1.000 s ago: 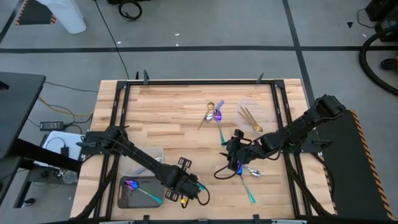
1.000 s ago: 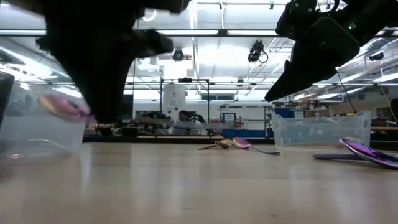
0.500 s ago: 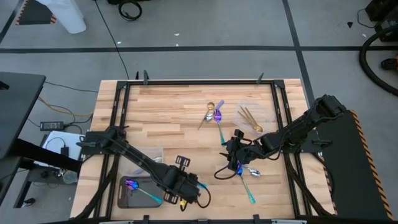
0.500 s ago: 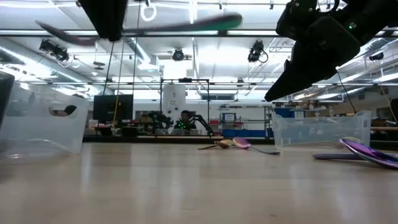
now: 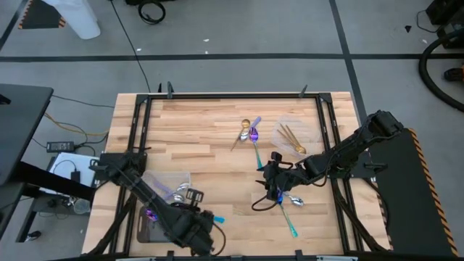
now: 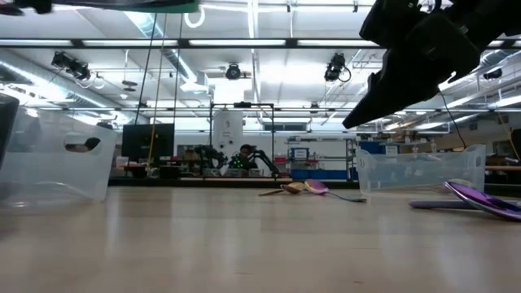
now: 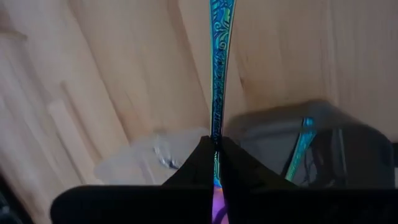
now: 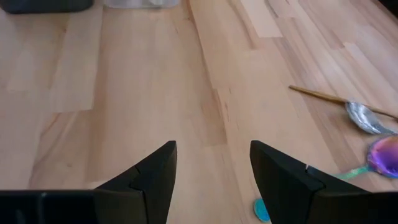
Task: Sort silverware by color (type)
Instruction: Put the blue spoon into the black bin
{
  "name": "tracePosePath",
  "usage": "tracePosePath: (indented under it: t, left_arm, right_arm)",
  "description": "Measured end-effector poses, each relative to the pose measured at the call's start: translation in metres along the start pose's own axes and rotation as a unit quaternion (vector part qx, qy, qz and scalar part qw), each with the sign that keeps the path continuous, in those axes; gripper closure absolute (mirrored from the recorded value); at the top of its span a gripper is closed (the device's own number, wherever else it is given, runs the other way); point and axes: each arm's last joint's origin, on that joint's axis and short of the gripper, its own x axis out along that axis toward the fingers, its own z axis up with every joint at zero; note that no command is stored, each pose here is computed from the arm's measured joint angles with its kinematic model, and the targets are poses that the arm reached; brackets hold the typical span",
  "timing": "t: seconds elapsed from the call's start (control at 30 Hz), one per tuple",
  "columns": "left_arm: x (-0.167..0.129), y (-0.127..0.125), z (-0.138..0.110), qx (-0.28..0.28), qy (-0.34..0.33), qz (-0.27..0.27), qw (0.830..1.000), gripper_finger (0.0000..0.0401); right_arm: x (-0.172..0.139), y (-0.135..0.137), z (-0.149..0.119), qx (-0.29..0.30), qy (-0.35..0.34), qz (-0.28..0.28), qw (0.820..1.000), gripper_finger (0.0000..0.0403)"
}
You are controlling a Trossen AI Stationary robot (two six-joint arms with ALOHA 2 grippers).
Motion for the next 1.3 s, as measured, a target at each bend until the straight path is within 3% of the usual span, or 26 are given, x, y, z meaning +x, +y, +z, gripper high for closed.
tracePosePath:
  t: [0.43, 0.8, 1.07, 1.3]
  left_arm:
    - [-0.011, -0.044, -0.027, 0.008, -0.019, 0.029, 0.999, 0.0386]
    - [-0.016, -0.041, -0.032, -0.015, -0.027, 0.028, 0.999, 0.0386]
    - [-0.007, -0.031, -0.064, -0.045, 0.003, 0.047, 0.998, 0.0386]
    - [-0.003, -0.031, -0.090, -0.021, 0.019, 0.048, 0.998, 0.0386]
  right_arm:
    - [0.000, 0.002, 0.004, 0.002, -0.014, 0.016, 1.000, 0.0189]
    - [0.000, 0.003, 0.004, -0.007, -0.011, 0.030, 0.999, 0.0189]
    - [-0.001, 0.005, 0.002, -0.018, -0.005, 0.046, 0.999, 0.0189]
    - [-0.003, 0.009, 0.001, -0.032, -0.005, 0.051, 0.998, 0.0189]
